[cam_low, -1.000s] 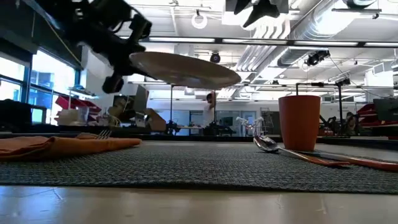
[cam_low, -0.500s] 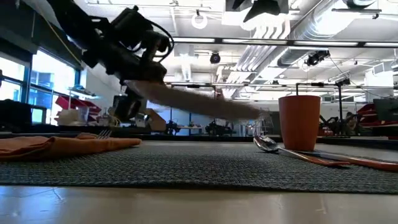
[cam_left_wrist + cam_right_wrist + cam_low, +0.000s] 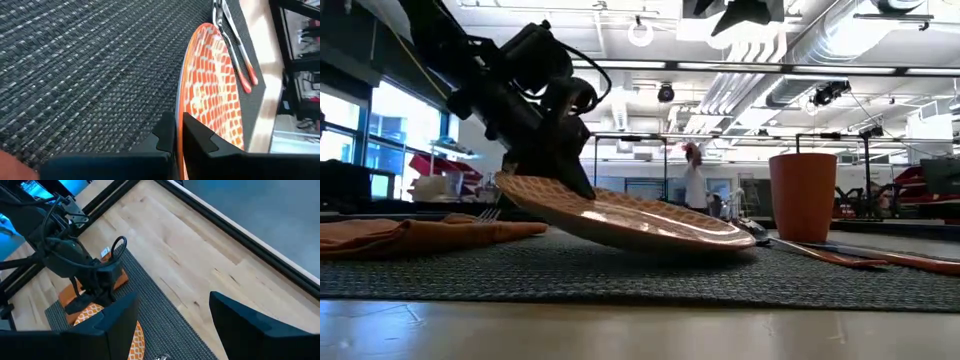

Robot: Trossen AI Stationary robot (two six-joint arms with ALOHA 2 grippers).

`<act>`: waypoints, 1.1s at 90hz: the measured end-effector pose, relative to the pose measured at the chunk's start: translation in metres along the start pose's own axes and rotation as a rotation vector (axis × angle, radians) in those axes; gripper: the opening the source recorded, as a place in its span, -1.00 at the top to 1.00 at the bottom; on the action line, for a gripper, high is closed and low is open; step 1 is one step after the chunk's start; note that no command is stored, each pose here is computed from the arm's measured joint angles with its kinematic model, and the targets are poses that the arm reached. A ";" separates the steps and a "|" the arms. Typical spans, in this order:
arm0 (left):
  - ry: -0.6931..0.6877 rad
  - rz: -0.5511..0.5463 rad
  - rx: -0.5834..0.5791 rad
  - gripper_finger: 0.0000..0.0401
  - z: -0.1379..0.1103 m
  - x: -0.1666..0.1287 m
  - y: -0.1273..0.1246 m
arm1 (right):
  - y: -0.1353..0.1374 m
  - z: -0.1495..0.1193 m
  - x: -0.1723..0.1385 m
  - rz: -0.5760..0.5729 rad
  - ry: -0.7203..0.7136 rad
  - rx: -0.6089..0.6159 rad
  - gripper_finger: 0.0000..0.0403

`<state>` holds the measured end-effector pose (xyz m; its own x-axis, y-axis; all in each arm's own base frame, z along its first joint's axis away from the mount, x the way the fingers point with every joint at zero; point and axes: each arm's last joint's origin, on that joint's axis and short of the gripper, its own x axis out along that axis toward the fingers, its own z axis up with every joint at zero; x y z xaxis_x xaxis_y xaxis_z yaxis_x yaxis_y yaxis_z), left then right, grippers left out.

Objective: Set table place
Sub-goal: Put the orange plate in the center of the gray placemat, then return to Home Position

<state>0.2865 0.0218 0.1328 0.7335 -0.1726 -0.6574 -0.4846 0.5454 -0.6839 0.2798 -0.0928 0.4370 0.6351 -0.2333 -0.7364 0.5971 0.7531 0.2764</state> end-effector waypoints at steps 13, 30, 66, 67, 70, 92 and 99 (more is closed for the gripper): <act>-0.010 0.015 0.019 0.90 0.000 0.001 0.001 | 0.000 0.000 0.000 0.000 0.000 -0.001 -0.13; -0.026 0.042 0.031 0.60 0.000 0.001 0.003 | 0.000 0.000 0.000 0.000 0.000 -0.001 -0.13; -0.046 0.007 -0.002 0.22 0.016 -0.020 0.005 | 0.001 -0.001 -0.002 0.045 0.014 -0.021 -0.13; -0.052 0.004 0.000 0.22 0.017 -0.021 0.004 | 0.001 -0.001 -0.003 0.052 0.015 -0.024 -0.13; -0.069 -0.005 0.006 0.22 0.019 -0.027 0.002 | 0.001 -0.001 -0.005 0.077 0.021 -0.035 -0.12; -0.315 -0.092 0.034 0.27 0.035 -0.090 -0.022 | -0.019 0.004 -0.037 0.281 -0.017 -0.090 0.05; -0.404 -0.111 0.036 0.28 0.037 -0.110 -0.027 | -0.022 0.001 -0.046 0.282 -0.042 -0.133 0.13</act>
<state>0.2369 0.0565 0.2356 0.9117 0.1000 -0.3986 -0.3805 0.5715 -0.7271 0.2381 -0.0986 0.4653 0.7879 -0.0272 -0.6152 0.3270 0.8649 0.3807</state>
